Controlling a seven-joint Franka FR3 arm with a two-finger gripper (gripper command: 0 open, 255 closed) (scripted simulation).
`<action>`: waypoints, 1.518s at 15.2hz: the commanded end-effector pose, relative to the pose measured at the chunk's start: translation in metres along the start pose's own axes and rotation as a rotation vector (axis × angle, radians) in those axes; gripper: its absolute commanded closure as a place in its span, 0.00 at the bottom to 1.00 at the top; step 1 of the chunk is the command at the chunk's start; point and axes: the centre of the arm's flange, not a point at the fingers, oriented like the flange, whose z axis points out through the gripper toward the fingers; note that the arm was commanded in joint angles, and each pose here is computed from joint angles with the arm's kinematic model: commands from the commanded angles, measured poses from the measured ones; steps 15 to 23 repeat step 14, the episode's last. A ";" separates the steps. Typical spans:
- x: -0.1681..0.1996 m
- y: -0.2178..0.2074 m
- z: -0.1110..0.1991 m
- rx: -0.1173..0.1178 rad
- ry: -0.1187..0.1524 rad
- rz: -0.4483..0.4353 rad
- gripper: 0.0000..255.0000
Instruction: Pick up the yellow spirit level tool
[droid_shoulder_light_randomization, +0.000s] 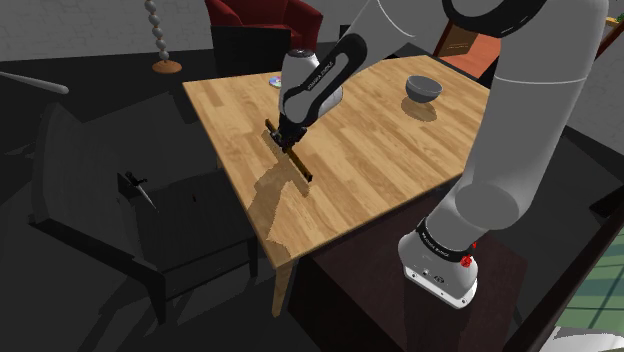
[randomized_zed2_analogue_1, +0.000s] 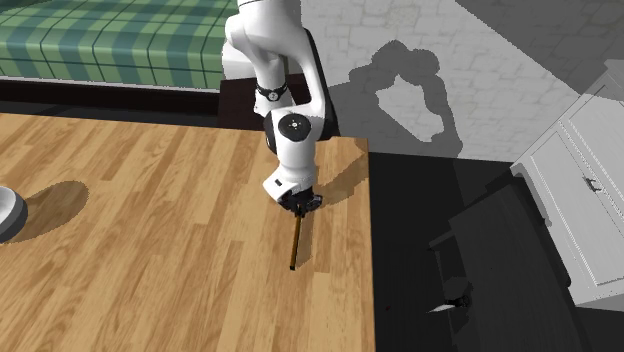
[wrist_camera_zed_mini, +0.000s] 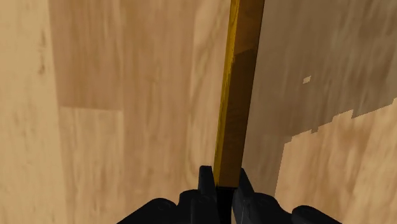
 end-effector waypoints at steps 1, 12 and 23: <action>0.000 -0.001 -0.009 0.000 -0.002 -0.001 1.00; 0.004 -0.001 -0.067 0.000 -0.002 -0.001 1.00; 0.004 -0.001 -0.067 0.000 -0.002 -0.001 1.00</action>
